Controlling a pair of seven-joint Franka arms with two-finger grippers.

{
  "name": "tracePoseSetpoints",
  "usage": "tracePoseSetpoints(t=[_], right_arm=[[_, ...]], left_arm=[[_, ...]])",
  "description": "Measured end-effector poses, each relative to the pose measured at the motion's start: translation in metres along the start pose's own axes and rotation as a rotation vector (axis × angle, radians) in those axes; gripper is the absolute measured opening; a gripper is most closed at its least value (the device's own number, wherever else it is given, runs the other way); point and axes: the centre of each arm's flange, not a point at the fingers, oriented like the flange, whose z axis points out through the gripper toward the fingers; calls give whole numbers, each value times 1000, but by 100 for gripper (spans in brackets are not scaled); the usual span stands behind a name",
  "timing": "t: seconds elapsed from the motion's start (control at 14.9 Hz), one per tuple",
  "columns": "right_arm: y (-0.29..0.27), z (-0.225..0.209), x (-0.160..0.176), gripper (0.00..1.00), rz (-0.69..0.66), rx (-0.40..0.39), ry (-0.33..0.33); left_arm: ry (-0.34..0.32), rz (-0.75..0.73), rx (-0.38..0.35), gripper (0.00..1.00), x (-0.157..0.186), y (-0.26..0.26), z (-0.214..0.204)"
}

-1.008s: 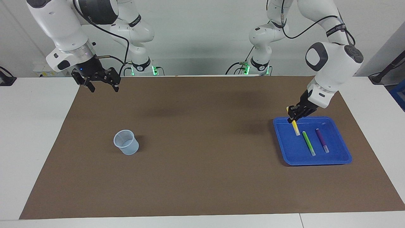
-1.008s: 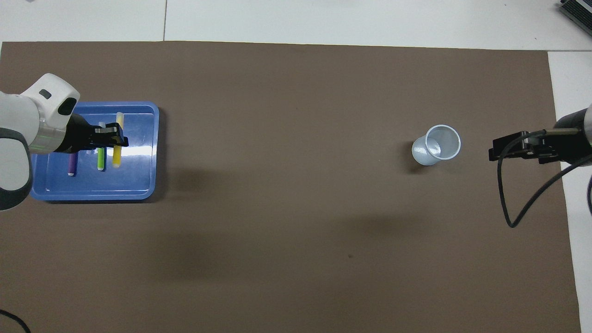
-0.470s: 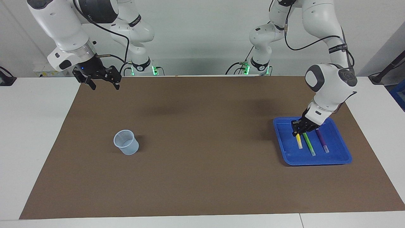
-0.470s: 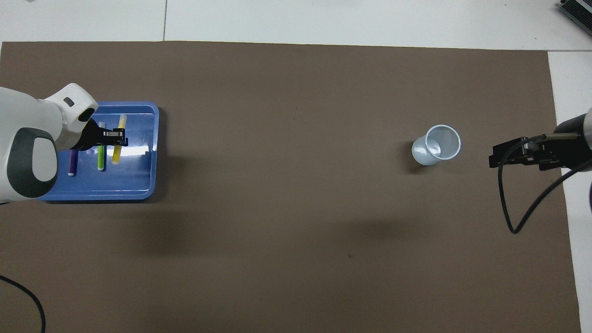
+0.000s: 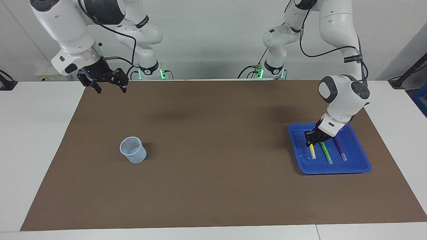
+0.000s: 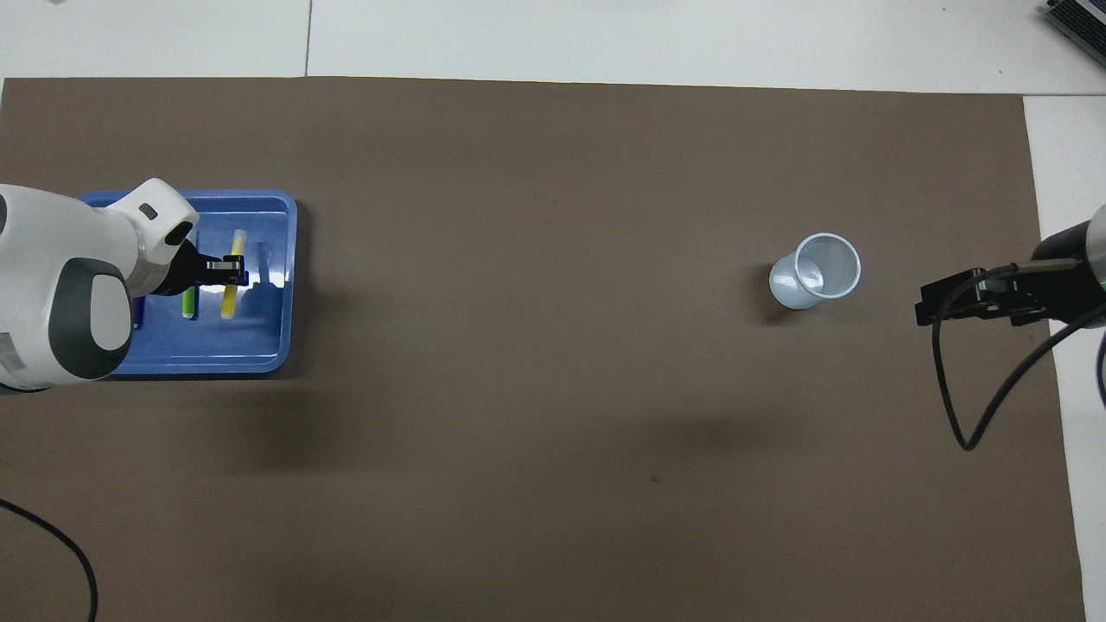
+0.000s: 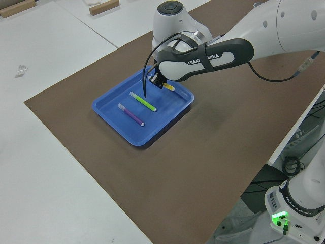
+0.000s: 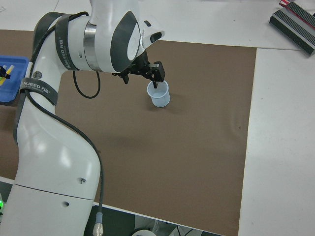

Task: Right arm passes pens to left for tray arrangement
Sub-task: 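Lower the yellow pen into the tray beside the green pen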

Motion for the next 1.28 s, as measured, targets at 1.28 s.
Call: tracePoseSetpoints(t=[1.28], right_arm=[[1, 0, 0, 100, -30, -12, 1]], left_arm=[[47, -73, 3, 29, -5, -21, 25]])
